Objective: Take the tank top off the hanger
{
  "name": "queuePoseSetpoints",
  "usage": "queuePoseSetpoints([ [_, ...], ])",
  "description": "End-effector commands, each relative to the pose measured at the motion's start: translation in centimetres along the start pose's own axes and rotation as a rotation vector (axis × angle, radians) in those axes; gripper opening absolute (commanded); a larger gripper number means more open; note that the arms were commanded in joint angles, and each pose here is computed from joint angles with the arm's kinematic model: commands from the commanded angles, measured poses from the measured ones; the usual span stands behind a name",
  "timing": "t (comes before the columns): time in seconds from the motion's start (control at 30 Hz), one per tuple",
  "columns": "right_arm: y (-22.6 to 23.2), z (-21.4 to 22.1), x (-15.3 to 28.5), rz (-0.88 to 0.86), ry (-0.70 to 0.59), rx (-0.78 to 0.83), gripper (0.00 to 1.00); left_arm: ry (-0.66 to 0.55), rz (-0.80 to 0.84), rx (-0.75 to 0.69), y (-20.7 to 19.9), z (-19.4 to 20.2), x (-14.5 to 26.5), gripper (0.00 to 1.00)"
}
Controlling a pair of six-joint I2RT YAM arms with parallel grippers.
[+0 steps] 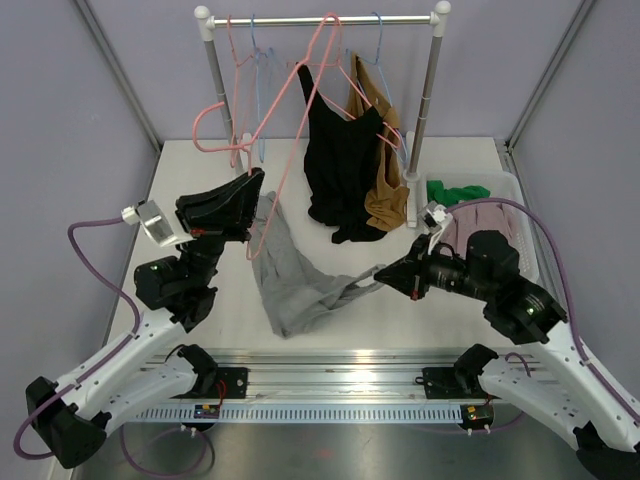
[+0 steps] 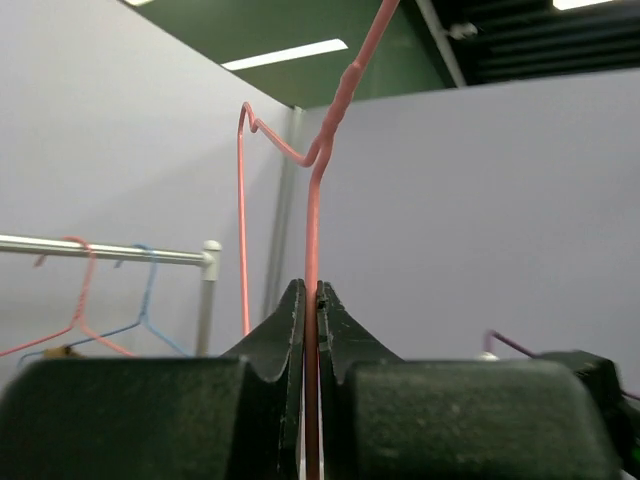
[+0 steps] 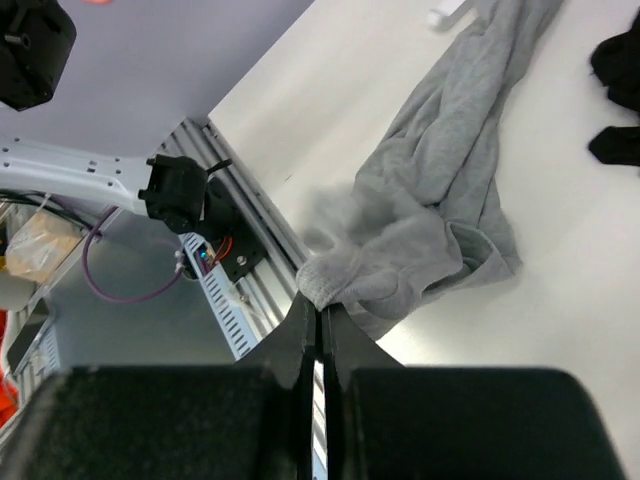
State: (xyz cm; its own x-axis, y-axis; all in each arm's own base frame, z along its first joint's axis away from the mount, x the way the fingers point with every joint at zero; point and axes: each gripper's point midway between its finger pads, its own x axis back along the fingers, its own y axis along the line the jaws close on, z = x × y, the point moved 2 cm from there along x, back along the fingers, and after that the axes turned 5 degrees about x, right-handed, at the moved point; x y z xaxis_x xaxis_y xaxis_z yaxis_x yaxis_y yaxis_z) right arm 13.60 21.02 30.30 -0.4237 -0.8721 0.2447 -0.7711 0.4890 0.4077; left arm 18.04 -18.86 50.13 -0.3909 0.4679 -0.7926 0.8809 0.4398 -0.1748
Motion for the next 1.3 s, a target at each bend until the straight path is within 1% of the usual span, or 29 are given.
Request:
queuePoseSetpoints([
  [0.0,-1.1,-1.9,1.7,0.129,-0.070,0.047,0.00,-0.182,-0.206,-0.034,2.7,-3.9,0.7,0.00],
  [0.03,-1.3,-1.8,2.1,0.155,-0.057,0.054,0.00,-0.087,-0.262,-0.033,3.7,-2.2,0.9,0.00],
  [0.1,-1.2,-1.5,2.3,0.150,-0.031,0.058,0.00,-0.020,-0.314,-0.036,4.1,-2.1,0.0,0.00],
  [0.13,-1.1,-0.7,2.0,0.133,0.010,0.052,0.00,0.077,-0.384,-0.043,5.3,-0.4,0.6,0.00],
  [0.17,-1.1,-0.3,1.7,0.119,0.033,0.044,0.00,0.117,-0.440,-0.034,6.1,0.3,0.7,0.00],
  [0.2,-1.0,0.1,1.4,0.100,0.056,0.036,0.00,0.118,-0.494,-0.042,6.6,-0.5,0.4,0.00],
  [0.23,-0.9,0.9,0.6,0.071,0.107,0.011,0.00,0.188,-0.554,-0.047,7.6,0.9,1.2,0.00],
  [0.27,-1.1,1.3,0.2,0.066,0.129,-0.005,0.00,0.215,-0.587,-0.044,8.0,1.4,1.4,0.00],
  [0.3,-1.4,2.1,-0.4,0.067,0.159,-0.022,0.00,0.224,-0.608,-0.055,8.3,1.2,1.3,0.00],
  [0.4,-1.8,3.8,-2.6,0.048,0.208,-0.049,0.00,0.331,-0.678,-0.084,9.6,3.3,2.2,0.00],
  [0.43,-1.9,4.0,-3.7,0.050,0.210,-0.049,0.00,0.328,-0.691,-0.087,9.7,2.8,1.6,0.00],
  [0.47,-2.0,4.3,-4.4,0.056,0.218,-0.046,0.08,0.351,-0.711,-0.096,10.0,3.2,1.6,0.00],
  [0.5,-1.3,4.7,-5.2,0.037,0.224,-0.030,0.17,0.424,-0.756,-0.117,11.0,4.7,2.2,0.00],
  [0.53,-1.9,5.4,-6.3,0.065,0.253,-0.031,0.30,0.419,-0.757,-0.118,10.8,4.0,1.0,0.00],
  [0.57,-2.1,5.7,-6.8,0.072,0.265,-0.031,0.78,0.430,-0.770,-0.123,11.1,4.2,0.8,0.00],
  [0.6,-2.4,6.0,-7.6,0.086,0.275,-0.035,0.92,0.482,-0.790,-0.133,11.7,5.5,0.9,0.00],
  [0.63,-3.0,5.8,-7.9,0.123,0.264,-0.041,0.99,0.469,-0.786,-0.131,11.6,4.9,-0.1,0.00],
  [0.7,-3.5,5.5,-8.1,0.153,0.240,-0.038,1.00,0.493,-0.804,-0.143,12.0,5.2,-0.6,0.00],
  [0.73,-3.7,5.1,-8.0,0.169,0.218,-0.034,0.99,0.522,-0.822,-0.153,12.7,6.3,-0.8,0.00],
  [0.77,-3.6,4.8,-8.0,0.168,0.204,-0.031,0.99,0.496,-0.823,-0.157,12.6,5.2,-2.2,0.00],
  [0.83,-3.5,4.4,-7.7,0.166,0.181,-0.022,1.00,0.546,-0.842,-0.165,13.6,6.6,-2.8,0.00],
  [0.9,-3.4,4.3,-7.5,0.168,0.180,-0.020,1.00,0.527,-0.852,-0.170,14.2,5.6,-4.2,0.00],
  [0.97,-3.6,4.4,-7.5,0.177,0.181,-0.020,0.99,0.549,-0.867,-0.164,15.9,6.8,-4.8,0.00],
  [1.0,-3.6,4.5,-7.4,0.175,0.180,-0.020,1.00,0.532,-0.870,-0.158,16.3,6.1,-5.7,0.00],
  [1.07,-3.5,4.5,-7.3,0.172,0.177,-0.022,0.99,0.539,-0.900,-0.159,18.3,6.8,-6.1,0.00],
  [1.13,-3.5,4.6,-7.1,0.170,0.169,-0.022,0.99,0.518,-0.883,-0.161,18.8,6.1,-7.7,0.00],
  [1.17,-3.4,4.5,-7.0,0.167,0.163,-0.019,0.99,0.514,-0.898,-0.173,19.8,6.0,-7.8,0.00],
  [1.2,-3.4,4.5,-6.9,0.165,0.158,-0.016,0.99,0.537,-0.892,-0.168,20.8,7.0,-7.9,0.00],
  [1.27,-3.2,4.5,-6.7,0.156,0.151,-0.014,1.00,0.506,-0.866,-0.152,22.1,6.1,-9.2,0.00],
])
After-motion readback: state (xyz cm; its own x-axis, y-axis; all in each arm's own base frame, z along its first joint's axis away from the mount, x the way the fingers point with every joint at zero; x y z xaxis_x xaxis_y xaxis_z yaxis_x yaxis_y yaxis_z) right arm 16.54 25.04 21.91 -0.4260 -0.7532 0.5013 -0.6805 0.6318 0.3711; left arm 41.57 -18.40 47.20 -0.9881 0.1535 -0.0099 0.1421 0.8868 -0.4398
